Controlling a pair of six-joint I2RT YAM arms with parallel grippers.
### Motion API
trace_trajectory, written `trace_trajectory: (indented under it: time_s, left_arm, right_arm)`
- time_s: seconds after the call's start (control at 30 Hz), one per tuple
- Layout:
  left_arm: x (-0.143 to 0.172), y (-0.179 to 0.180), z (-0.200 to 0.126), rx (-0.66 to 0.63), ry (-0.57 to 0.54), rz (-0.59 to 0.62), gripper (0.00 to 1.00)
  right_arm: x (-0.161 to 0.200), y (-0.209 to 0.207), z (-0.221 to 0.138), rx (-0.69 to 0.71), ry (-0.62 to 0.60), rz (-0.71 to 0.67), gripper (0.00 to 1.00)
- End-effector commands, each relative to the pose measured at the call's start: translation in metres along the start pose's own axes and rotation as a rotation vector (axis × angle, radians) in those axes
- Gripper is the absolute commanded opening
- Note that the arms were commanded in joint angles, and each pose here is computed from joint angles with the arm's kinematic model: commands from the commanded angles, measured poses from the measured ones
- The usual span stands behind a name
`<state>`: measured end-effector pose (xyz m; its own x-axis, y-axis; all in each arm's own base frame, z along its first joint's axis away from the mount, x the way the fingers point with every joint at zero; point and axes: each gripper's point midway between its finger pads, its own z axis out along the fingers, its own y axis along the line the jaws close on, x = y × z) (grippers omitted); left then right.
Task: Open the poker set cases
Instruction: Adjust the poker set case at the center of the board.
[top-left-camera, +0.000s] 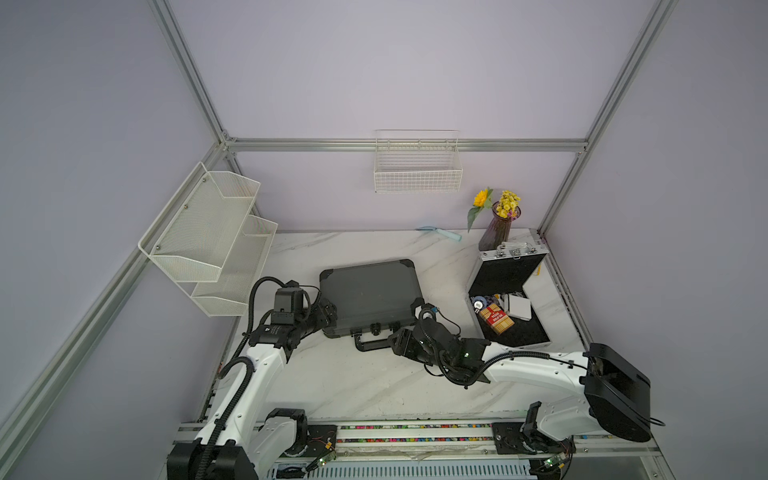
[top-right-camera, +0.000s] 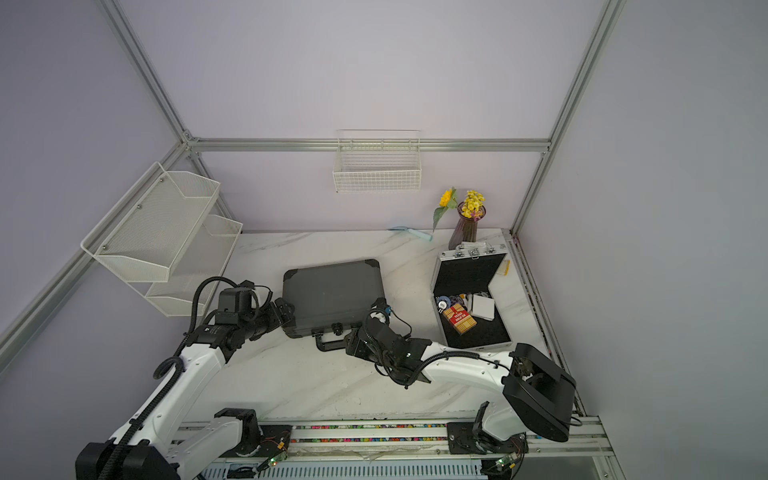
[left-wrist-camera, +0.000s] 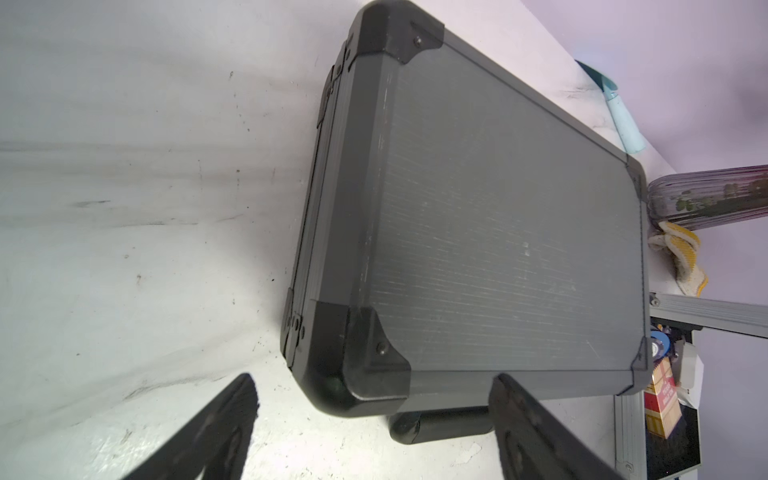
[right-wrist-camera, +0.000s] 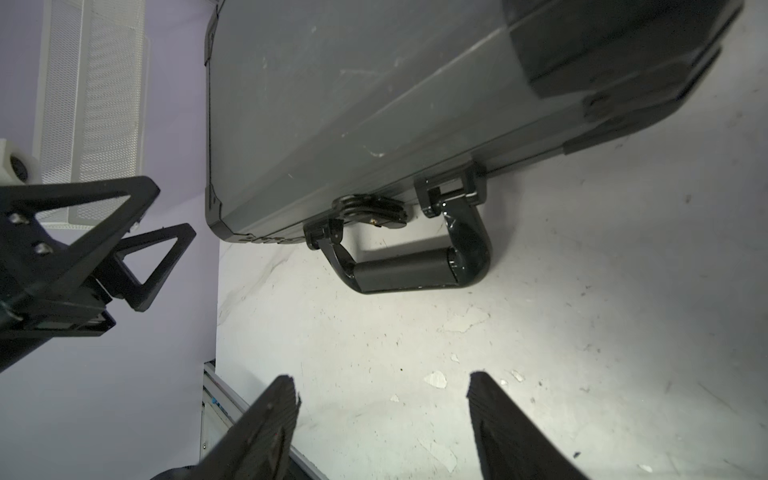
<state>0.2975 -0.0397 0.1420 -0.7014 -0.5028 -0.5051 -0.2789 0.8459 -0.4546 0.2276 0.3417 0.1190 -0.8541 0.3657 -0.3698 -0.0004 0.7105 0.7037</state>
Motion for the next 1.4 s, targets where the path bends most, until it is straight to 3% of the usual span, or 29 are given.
trace_trajectory:
  time_s: [0.0,0.17,0.6,1.37]
  left_arm:
    - [-0.016,-0.008,0.001,0.03,-0.034,0.018,0.88]
    - [-0.01,-0.004,0.01,0.04,-0.003,0.003,0.88]
    - [0.017,0.003,0.033,0.084,0.132,-0.027,0.87]
    - [0.031,0.014,0.048,0.083,0.197,-0.076,0.85]
  right_arm:
    - [0.0,-0.001,0.011,-0.03,-0.035,0.08,0.63]
    - [0.011,-0.011,0.024,-0.015,-0.003,0.092,0.58]
    - [0.016,-0.037,0.039,0.049,-0.016,0.117,0.59]
    - [0.002,-0.052,0.067,0.065,-0.005,0.127,0.63]
